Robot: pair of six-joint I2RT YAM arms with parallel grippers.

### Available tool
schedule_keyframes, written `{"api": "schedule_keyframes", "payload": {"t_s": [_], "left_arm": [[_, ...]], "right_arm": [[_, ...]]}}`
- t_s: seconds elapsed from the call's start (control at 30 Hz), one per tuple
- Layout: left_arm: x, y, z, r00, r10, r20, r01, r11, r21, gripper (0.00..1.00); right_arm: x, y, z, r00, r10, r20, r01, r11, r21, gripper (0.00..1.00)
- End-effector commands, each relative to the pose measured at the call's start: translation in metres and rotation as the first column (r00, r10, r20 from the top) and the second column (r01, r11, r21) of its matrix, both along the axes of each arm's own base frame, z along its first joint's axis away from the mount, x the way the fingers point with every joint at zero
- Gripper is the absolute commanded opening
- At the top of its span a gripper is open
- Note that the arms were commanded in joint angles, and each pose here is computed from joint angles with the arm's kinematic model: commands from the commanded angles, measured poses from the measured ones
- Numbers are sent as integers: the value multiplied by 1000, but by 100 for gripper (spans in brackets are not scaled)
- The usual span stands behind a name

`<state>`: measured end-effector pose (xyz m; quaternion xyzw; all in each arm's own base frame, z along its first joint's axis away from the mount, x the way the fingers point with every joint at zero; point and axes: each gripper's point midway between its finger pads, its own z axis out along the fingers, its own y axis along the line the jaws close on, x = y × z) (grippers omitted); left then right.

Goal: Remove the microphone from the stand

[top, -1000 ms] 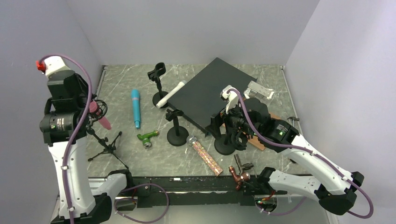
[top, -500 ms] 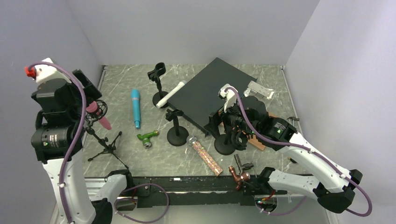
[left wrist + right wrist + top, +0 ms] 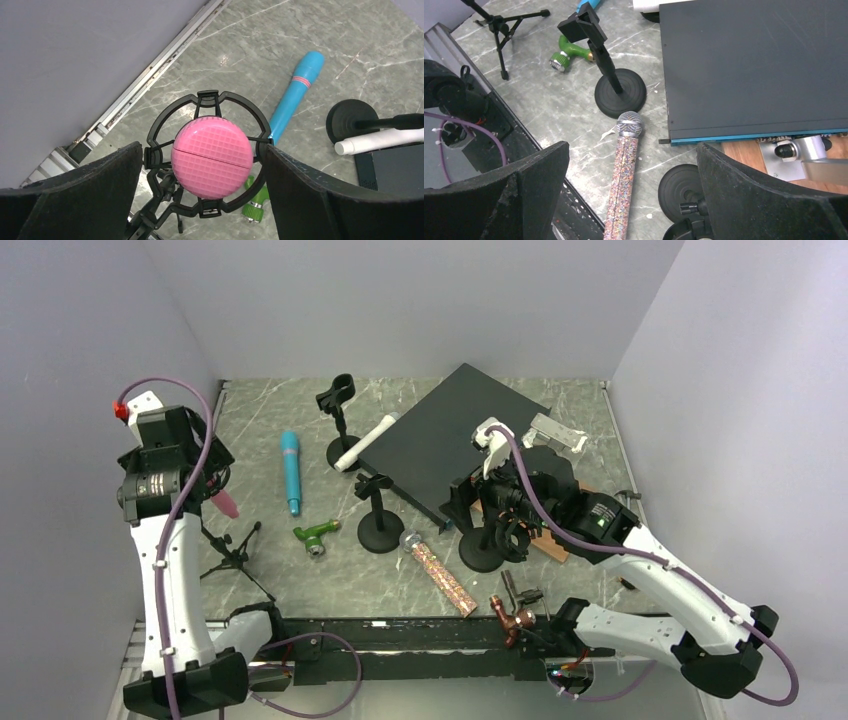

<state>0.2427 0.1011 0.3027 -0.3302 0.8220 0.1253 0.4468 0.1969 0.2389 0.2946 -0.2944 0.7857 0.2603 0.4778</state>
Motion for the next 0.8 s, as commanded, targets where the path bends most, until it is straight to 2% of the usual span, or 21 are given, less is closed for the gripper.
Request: {"api": "schedule_keyframes", "payload": {"t_s": [0.0,0.1,0.2,0.27,0.37,0.77], "left_arm": [[8,5,16,990,31,134,-33,999,7,84],[12,5,19,990,16,139,-18,1000,12,57],[13,4,24,990,4,142,-5,1000,13,46],[12,2,32,988,-10,156,7,1000,21,32],[6,2,53,985,-33,167,24,998,54,0],[-23,-7,156,943,-92,319,49,989,140,0]], "right_arm": [[4,-8,22,997,-30,71,29,999,26,100],[5,-7,22,997,-30,71,29,999,26,100],[6,-6,21,997,-28,68,26,999,29,100],[6,-4,21,998,-24,65,22,999,29,100],[5,-3,22,998,-22,64,20,999,32,100],[6,3,22,1000,-14,27,13,1000,24,100]]}}
